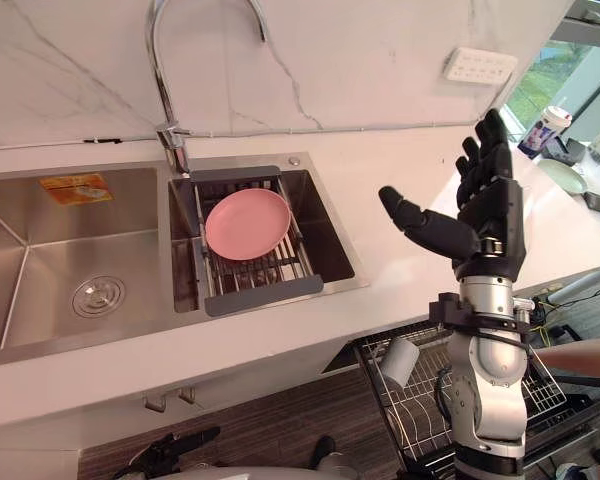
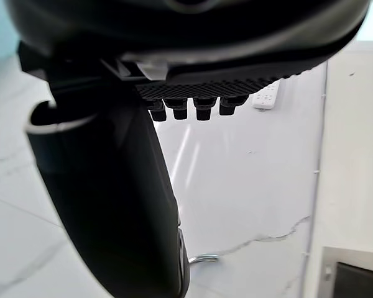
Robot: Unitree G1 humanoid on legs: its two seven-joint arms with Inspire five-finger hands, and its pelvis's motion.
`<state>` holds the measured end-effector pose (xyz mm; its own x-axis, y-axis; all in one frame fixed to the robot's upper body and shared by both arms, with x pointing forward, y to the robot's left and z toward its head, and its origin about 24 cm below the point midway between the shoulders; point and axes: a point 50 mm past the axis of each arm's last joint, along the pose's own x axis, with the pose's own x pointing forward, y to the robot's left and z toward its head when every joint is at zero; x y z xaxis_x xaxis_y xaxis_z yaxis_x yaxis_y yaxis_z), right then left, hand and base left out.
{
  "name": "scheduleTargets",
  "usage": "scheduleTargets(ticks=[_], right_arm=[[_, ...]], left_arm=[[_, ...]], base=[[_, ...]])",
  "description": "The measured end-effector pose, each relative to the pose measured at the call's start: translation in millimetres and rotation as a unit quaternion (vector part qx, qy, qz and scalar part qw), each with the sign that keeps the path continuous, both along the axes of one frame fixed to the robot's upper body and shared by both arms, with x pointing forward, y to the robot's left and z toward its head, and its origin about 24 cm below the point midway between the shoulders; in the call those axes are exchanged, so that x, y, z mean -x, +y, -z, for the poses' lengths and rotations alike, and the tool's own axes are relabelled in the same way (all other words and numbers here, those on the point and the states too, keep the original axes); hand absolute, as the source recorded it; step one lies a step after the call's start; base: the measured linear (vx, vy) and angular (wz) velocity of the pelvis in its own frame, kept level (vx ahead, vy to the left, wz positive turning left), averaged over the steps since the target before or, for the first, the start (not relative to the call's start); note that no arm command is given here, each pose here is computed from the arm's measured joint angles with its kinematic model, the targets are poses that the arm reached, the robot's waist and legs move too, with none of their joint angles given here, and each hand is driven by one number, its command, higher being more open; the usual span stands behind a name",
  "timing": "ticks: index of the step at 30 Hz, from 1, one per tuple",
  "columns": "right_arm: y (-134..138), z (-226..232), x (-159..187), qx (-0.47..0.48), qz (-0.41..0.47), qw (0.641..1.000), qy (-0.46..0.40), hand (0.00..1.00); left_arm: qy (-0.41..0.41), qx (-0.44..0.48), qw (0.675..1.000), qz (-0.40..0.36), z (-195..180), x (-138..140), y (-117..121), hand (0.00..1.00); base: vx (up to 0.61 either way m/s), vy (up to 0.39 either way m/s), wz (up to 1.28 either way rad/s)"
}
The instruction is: Walk over to the sink, pick up the cup, carry it to the dishwasher, place the cup inside the dishwasher, then close the dishwasher door
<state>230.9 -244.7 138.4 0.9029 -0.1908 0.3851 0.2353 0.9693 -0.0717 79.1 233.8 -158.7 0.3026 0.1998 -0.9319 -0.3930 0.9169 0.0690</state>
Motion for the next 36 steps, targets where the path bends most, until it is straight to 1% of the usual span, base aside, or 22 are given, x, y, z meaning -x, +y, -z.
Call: scheduleTargets(ticks=[3, 5, 7, 9, 11, 13, 17, 23, 29, 36], right_arm=[[-7.5, 9.6, -3.2, 0.019, 0.009, 0.999, 0.034, 1.0], [-8.6, 9.9, -3.7, 0.035, 0.009, 0.999, 0.04, 1.0], [-10.1, 8.7, -4.5, 0.057, 0.001, 0.997, 0.046, 1.0], [-7.8, 11.0, -6.3, 0.061, -0.015, 0.997, 0.053, 1.0], [-6.0, 13.3, -11.7, 0.059, -0.022, 0.996, 0.058, 1.0], [2.0, 14.8, -17.5, 0.067, -0.036, 0.995, 0.062, 1.0], [13.8, 30.0, -19.3, 0.086, -0.054, 0.99, 0.094, 1.0], [15.4, 53.0, -13.0, 0.094, -0.067, 0.982, 0.146, 1.0], [15.7, 62.9, -5.6, 0.1, -0.092, 0.976, 0.172, 1.0], [13.0, 78.5, 8.0, 0.137, -0.096, 0.962, 0.216, 1.0]], left_arm=[[0.009, -0.019, 0.999, 0.045, -1.1, -1.4, 1.8, 1.0], [0.021, -0.035, 0.998, 0.057, -2.0, 0.6, 7.1, 1.0], [0.037, -0.043, 0.996, 0.07, -1.9, 7.2, 11.5, 1.0], [0.057, -0.043, 0.996, 0.061, -1.7, 21.9, 19.1, 1.0], [0.044, -0.037, 0.996, 0.068, -2.4, 16.0, 14.5, 1.0], [0.039, -0.03, 0.996, 0.072, -2.2, 10.7, 10.8, 1.0], [0.044, -0.022, 0.996, 0.077, -0.2, 12.5, 5.3, 1.0], [0.043, -0.025, 0.996, 0.074, 0.7, 15.6, 3.5, 1.0], [0.05, -0.02, 0.996, 0.073, 1.6, 17.6, 2.2, 1.0], [0.055, -0.005, 0.996, 0.069, 3.6, 19.6, -3.7, 1.0]], base=[[0.09, -0.014, 0.97], [0.11, -0.125, 1.14], [0.11, -0.141, 0.95], [0.16, -0.212, 0.58], [0.11, -0.179, 0.15], [0.06, -0.165, -0.08], [0.02, -0.106, 0.01], [-0.08, -0.002, 0.07], [-0.05, -0.003, -0.01], [-0.01, -0.005, -0.06]])
